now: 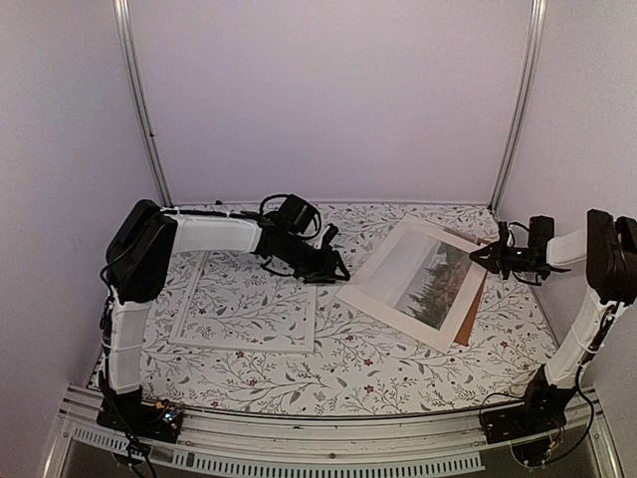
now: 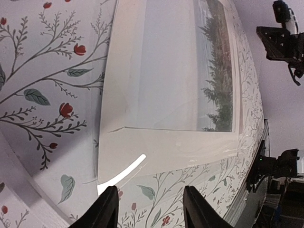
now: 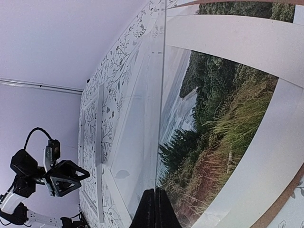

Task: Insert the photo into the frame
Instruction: Pick up the glass panel from the mat board, then pass from the right arm to the left

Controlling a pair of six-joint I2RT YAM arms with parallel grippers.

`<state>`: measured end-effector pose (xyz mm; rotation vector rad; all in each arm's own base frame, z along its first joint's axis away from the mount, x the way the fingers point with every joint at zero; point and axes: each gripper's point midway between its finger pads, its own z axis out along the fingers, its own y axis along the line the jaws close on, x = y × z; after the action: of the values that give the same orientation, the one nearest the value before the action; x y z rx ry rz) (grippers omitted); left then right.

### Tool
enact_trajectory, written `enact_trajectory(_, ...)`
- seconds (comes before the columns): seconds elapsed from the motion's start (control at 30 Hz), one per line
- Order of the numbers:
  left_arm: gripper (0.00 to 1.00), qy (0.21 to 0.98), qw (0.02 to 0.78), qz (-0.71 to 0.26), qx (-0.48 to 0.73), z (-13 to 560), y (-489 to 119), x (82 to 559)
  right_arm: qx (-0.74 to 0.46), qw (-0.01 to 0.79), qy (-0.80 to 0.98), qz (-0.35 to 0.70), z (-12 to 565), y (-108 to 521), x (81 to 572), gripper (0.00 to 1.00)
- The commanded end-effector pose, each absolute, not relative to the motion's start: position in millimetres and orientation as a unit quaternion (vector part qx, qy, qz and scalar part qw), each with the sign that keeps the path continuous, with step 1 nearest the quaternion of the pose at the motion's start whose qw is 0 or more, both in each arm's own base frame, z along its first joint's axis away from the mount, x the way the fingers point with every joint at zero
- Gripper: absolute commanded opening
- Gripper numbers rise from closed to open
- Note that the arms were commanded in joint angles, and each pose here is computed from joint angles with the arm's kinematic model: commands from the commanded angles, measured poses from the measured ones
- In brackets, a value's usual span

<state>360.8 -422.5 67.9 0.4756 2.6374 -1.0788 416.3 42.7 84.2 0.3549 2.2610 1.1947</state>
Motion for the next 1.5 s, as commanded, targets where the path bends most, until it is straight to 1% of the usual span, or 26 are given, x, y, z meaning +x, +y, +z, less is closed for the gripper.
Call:
enact_trajectory(0.0, 0.52, 0.895, 0.156, -0.375, 0.187, 88, -425, 356, 0.105, 0.302, 0.839, 0.44, 105, 44, 424, 0.0)
enact_trajectory(0.13, 0.62, 0.886, 0.199, -0.362, 0.212, 102, -420, 362, 0.078, 0.317, 0.829, 0.455, 132, 51, 422, 0.0)
enact_trajectory(0.23, 0.66, 0.872, 0.239, -0.356, 0.237, 122, -418, 368, 0.049, 0.33, 0.819, 0.467, 158, 59, 419, 0.0)
enact_trajectory(0.47, 0.71, 0.83, 0.31, -0.372, 0.277, 164, -409, 385, -0.035, 0.356, 0.794, 0.492, 230, 82, 399, 0.0)
enact_trajectory(0.73, 0.74, 0.798, 0.33, -0.415, 0.287, 181, -389, 408, -0.134, 0.347, 0.746, 0.553, 275, 132, 368, 0.0)
enact_trajectory(0.87, 0.76, 0.782, 0.331, -0.434, 0.3, 181, -390, 409, -0.171, 0.35, 0.727, 0.565, 301, 150, 358, 0.0)
enact_trajectory(1.03, 0.79, 0.758, 0.353, -0.452, 0.311, 186, -396, 411, -0.203, 0.352, 0.706, 0.581, 330, 163, 346, 0.0)
enact_trajectory(1.07, 0.8, 0.756, 0.355, -0.453, 0.312, 185, -396, 411, -0.218, 0.345, 0.698, 0.588, 335, 174, 338, 0.0)
enact_trajectory(1.1, 0.81, 0.753, 0.356, -0.457, 0.314, 185, -397, 411, -0.226, 0.343, 0.693, 0.592, 340, 178, 335, 0.0)
enact_trajectory(1.23, 0.91, 0.735, 0.357, -0.475, 0.326, 189, -403, 410, -0.243, 0.339, 0.677, 0.607, 356, 186, 325, 0.0)
enact_trajectory(1.47, 0.94, 0.722, 0.367, -0.485, 0.33, 194, -407, 414, -0.259, 0.336, 0.662, 0.617, 381, 194, 313, 0.0)
